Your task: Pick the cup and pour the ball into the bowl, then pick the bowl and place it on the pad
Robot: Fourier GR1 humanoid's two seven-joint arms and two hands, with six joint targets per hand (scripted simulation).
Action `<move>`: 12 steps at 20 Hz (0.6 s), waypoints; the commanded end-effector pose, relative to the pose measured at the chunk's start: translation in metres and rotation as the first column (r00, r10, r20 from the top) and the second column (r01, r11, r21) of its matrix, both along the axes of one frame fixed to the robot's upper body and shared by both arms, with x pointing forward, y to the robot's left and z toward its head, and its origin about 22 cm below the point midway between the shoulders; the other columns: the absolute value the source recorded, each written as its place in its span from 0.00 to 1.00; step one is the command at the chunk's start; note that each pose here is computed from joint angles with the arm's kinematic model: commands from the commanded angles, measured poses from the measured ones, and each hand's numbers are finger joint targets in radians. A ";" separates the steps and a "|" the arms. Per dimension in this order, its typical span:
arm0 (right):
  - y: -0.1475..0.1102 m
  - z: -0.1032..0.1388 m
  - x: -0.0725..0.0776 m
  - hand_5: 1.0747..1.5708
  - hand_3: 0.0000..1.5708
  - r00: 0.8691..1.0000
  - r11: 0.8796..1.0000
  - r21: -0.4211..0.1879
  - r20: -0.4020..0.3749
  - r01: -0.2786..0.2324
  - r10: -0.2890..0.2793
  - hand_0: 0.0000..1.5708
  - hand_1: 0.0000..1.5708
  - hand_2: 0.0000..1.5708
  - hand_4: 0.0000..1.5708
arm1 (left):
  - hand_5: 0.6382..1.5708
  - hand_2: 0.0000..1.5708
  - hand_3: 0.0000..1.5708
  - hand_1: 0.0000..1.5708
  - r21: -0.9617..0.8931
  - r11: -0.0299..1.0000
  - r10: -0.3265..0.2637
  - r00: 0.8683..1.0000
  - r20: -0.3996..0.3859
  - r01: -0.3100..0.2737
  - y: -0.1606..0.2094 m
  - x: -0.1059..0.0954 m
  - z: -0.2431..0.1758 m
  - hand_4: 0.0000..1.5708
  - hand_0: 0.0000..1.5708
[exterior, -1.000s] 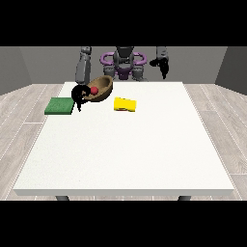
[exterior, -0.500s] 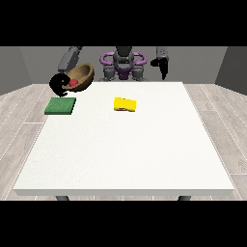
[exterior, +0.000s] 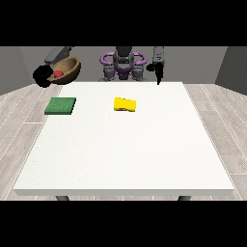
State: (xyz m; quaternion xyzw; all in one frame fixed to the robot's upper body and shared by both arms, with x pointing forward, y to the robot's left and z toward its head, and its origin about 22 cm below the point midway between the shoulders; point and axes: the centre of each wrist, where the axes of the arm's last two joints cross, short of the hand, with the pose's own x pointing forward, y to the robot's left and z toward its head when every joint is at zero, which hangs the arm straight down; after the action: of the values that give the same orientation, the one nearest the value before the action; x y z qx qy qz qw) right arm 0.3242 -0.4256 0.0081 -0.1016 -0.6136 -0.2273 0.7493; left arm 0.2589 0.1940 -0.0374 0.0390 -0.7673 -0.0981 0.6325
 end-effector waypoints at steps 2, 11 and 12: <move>-0.028 -0.004 -0.019 0.84 0.77 0.997 1.000 0.030 0.072 0.003 -0.005 1.00 1.00 1.00 0.63 | 0.76 0.00 0.00 0.00 -0.015 1.000 -0.020 0.995 0.099 0.021 -0.003 0.019 0.016 0.75 0.00; -0.067 -0.004 -0.040 0.89 0.51 0.987 0.994 0.024 0.115 0.110 -0.112 0.99 0.99 1.00 0.52 | 0.77 0.00 0.00 0.00 0.015 0.997 -0.079 0.981 0.176 0.078 -0.013 -0.005 0.021 0.74 0.00; -0.082 0.012 -0.043 0.90 0.46 0.982 0.988 -0.033 0.121 0.152 -0.147 0.99 0.99 1.00 0.49 | 0.77 0.00 0.00 0.00 -0.002 0.997 -0.077 0.976 0.204 0.079 -0.025 -0.002 0.027 0.74 0.00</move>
State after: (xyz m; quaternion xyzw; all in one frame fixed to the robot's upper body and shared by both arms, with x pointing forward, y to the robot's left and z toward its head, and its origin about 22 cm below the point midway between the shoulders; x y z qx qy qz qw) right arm 0.2902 -0.4861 0.0082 -0.1155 -0.6488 -0.2687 0.7025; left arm 0.2628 0.1803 -0.0160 0.0220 -0.8174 -0.1112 0.5649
